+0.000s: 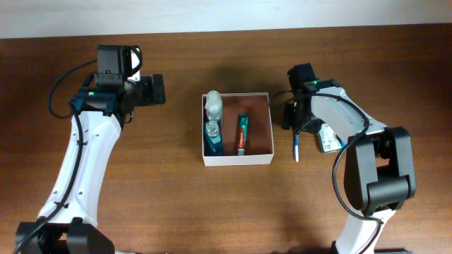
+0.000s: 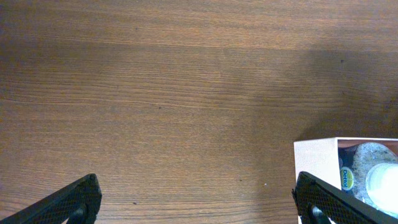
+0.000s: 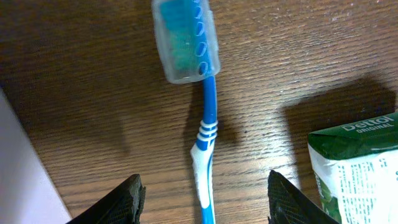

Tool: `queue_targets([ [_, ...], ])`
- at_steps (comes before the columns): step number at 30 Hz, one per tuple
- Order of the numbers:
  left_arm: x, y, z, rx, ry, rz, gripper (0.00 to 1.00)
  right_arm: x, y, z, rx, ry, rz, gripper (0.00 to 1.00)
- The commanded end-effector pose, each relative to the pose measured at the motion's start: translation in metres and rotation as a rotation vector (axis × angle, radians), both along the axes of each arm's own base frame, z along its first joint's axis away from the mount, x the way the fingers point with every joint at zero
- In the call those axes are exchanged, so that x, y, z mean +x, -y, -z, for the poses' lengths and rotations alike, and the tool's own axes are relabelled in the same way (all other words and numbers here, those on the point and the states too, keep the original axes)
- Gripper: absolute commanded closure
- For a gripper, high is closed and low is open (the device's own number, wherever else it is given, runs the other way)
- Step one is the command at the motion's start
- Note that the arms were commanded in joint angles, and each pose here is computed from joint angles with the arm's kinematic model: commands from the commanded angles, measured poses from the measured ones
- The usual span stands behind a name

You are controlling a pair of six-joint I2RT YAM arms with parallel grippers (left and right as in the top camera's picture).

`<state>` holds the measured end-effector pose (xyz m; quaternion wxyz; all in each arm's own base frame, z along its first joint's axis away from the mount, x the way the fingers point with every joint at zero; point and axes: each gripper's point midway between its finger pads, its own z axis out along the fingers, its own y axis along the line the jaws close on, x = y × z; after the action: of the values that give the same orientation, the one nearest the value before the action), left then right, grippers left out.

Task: Pack container
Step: 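Return right gripper to the blue toothbrush and grasp its handle, then lift toothbrush with right gripper and lower it into the box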

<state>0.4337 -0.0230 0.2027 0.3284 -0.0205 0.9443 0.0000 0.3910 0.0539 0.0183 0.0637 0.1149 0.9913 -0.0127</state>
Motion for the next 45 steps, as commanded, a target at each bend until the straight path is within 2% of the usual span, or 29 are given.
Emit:
queue_targets([
  [1,0.0,-0.001,-0.019,-0.006,0.047,-0.014,0.01,-0.005,0.005,0.01,0.003,-0.028,0.015,0.43],
  [17,0.0,-0.001,-0.019,-0.006,0.047,-0.014,0.0,-0.011,0.003,0.034,0.008,-0.082,-0.009,0.45],
  [20,0.0,-0.001,-0.019,-0.006,0.047,-0.014,0.0,-0.011,0.003,0.034,0.008,-0.084,-0.008,0.64],
  [23,0.0,-0.001,-0.019,-0.006,0.047,-0.014,0.01,-0.012,0.003,0.034,0.008,-0.085,-0.008,0.75],
  [27,0.0,-0.001,-0.019,-0.006,0.047,-0.014,0.0,-0.012,0.003,0.034,0.007,-0.088,-0.008,0.78],
  [31,0.0,-0.001,-0.019,-0.006,0.047,-0.014,0.01,-0.013,0.003,0.034,0.007,-0.089,-0.008,0.91],
  [35,0.0,-0.001,-0.019,-0.006,0.047,-0.014,0.01,-0.013,0.003,0.034,0.007,-0.089,-0.008,0.96],
  [39,0.0,-0.001,-0.019,-0.006,0.047,-0.014,0.01,-0.013,0.003,0.034,0.007,-0.09,-0.008,0.96],
  [45,0.0,-0.001,-0.019,-0.006,0.047,-0.014,0.01,-0.005,0.002,0.006,0.018,-0.018,-0.009,0.96],
])
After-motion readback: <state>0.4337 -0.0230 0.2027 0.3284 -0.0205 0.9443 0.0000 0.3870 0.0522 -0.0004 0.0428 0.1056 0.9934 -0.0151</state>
